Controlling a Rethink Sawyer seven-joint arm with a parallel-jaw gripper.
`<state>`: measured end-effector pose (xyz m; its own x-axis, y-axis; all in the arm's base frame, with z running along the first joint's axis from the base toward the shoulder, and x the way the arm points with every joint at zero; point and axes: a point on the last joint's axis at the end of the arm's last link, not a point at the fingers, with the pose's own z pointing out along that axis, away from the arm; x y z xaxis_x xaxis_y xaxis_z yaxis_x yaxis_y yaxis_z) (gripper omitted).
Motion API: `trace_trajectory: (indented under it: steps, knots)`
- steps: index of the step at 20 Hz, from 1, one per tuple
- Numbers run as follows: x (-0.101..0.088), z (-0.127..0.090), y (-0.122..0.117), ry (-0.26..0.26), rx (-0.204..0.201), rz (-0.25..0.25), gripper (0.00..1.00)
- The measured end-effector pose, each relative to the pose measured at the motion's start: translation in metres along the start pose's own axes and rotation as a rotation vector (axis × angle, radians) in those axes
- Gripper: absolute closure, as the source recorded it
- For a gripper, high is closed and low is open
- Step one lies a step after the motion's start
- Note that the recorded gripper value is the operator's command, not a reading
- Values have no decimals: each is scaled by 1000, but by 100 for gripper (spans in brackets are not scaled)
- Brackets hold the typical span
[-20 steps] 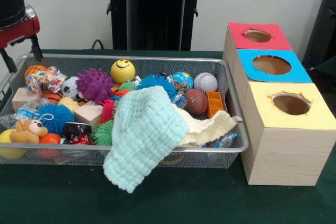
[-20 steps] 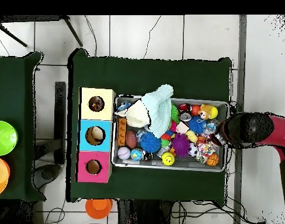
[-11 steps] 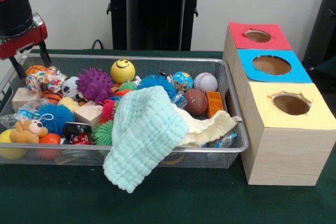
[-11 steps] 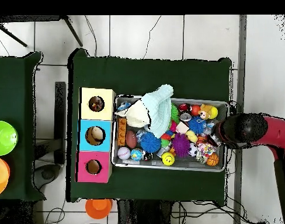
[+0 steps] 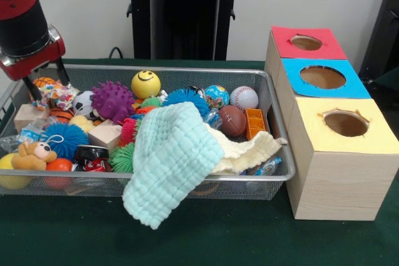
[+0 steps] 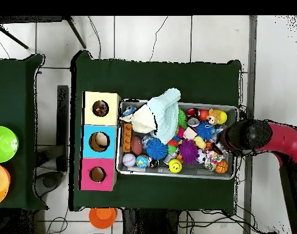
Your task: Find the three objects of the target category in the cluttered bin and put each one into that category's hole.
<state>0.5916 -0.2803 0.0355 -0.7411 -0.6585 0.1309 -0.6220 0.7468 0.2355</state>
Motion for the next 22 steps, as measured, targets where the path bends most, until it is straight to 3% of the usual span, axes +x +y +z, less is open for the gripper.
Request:
trace_trajectory:
  steps: [5,15,22]
  knots:
    - [-1,13,5,38,8,-25,0]
    - [-26,30,26,145,54,-120,0]
    - [-35,38,35,196,73,-156,0]
